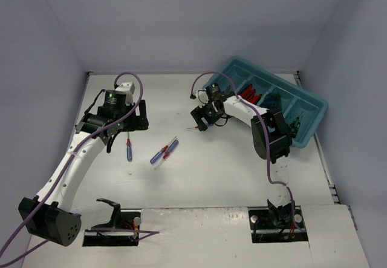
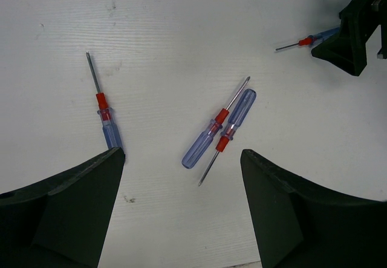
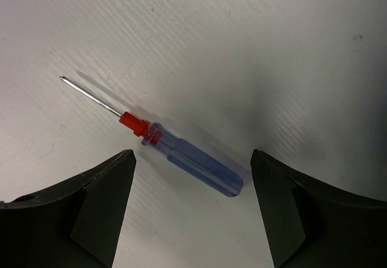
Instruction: Sort the tools into containers
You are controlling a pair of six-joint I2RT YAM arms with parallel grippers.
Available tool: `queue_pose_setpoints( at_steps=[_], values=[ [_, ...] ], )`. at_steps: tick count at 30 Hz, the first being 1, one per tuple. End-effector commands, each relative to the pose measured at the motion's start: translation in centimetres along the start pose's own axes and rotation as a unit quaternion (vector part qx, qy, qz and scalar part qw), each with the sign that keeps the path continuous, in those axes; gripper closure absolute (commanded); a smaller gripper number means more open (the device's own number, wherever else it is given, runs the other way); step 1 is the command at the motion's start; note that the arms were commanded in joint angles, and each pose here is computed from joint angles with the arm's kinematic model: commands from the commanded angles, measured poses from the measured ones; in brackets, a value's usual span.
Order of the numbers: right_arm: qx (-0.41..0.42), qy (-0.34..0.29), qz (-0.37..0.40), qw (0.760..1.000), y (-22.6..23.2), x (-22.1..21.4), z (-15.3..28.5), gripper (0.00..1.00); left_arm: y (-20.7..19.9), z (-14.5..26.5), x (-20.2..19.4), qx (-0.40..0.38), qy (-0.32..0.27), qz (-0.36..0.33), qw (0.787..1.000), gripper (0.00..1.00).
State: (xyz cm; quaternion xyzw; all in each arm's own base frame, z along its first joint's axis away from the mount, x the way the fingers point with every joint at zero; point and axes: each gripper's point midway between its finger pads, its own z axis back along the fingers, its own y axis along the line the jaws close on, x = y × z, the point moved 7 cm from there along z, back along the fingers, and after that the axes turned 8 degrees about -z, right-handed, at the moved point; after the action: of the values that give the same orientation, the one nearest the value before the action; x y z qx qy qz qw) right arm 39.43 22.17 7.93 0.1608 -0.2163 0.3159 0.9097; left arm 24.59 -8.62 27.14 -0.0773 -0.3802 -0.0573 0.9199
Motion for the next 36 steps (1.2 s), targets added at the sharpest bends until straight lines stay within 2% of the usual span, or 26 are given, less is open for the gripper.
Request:
queue_pose_setpoints(
  at_steps=[1, 9, 12, 13, 15, 20, 22, 24, 25, 28, 31, 34, 36],
  values=[
    [0.007, -0.024, 0.023, 0.999, 0.8, 1.6, 0.4, 0.26, 0.1, 0.9, 1.0, 0.003, -0.035, -0.008, 0.999, 0.24],
    [-0.004, 0.024, 0.008, 1.000, 3.4, -2.0, -0.2, 0.37, 0.2, 0.6, 1.0, 0.006, -0.031, -0.010, 0.999, 0.24],
    [-0.021, 0.049, 0.009, 0.999, 4.7, -3.7, -0.9, 0.48, 0.1, 0.5, 1.2, 0.007, -0.030, -0.011, 0.999, 0.24],
    [-0.024, 0.051, 0.004, 0.998, 5.0, -3.9, -0.9, 0.54, 0.1, 0.5, 1.2, 0.007, -0.031, -0.012, 0.999, 0.24],
    [-0.036, 0.055, 0.009, 0.998, 5.8, -4.4, -0.9, 0.59, 0.2, 0.6, 1.3, 0.009, -0.033, -0.013, 0.999, 0.24],
    [-0.058, 0.035, 0.005, 0.998, 6.8, -3.7, 0.1, 0.82, 0.3, 0.6, 1.1, 0.012, -0.031, -0.019, 0.999, 0.24],
    [-0.064, 0.005, -0.002, 0.998, 7.0, -1.9, 1.4, 0.91, 0.4, 0.6, 1.1, 0.013, -0.032, -0.019, 0.999, 0.24],
    [-0.074, -0.019, -0.008, 0.997, 7.0, -0.5, 2.5, 0.96, 0.4, 0.8, 1.1, 0.013, -0.035, -0.020, 0.999, 0.24],
    [-0.078, -0.052, -0.020, 0.995, 7.0, 1.4, 4.0, 0.99, 0.4, 1.0, 1.1, 0.013, -0.038, -0.020, 0.999, 0.24],
    [-0.087, -0.134, -0.061, 0.985, 6.2, 6.1, 7.8, 1.00, 0.5, 1.2, 1.1, 0.014, -0.040, -0.024, 0.999, 0.24],
    [-0.116, -0.223, -0.142, 0.958, 3.1, 10.5, 12.5, 1.00, 0.5, 1.2, 1.0, 0.013, -0.040, -0.025, 0.999, 0.24],
    [-0.146, -0.276, -0.245, 0.918, -0.5, 12.4, 15.0, 1.00, 0.4, 1.3, 0.8, 0.011, -0.040, -0.021, 0.999, 0.24],
    [-0.172, -0.294, -0.284, 0.896, -3.2, 12.9, 15.8, 0.97, 0.4, 1.4, 0.7, 0.008, -0.039, -0.020, 0.999, 0.24]
  ],
)
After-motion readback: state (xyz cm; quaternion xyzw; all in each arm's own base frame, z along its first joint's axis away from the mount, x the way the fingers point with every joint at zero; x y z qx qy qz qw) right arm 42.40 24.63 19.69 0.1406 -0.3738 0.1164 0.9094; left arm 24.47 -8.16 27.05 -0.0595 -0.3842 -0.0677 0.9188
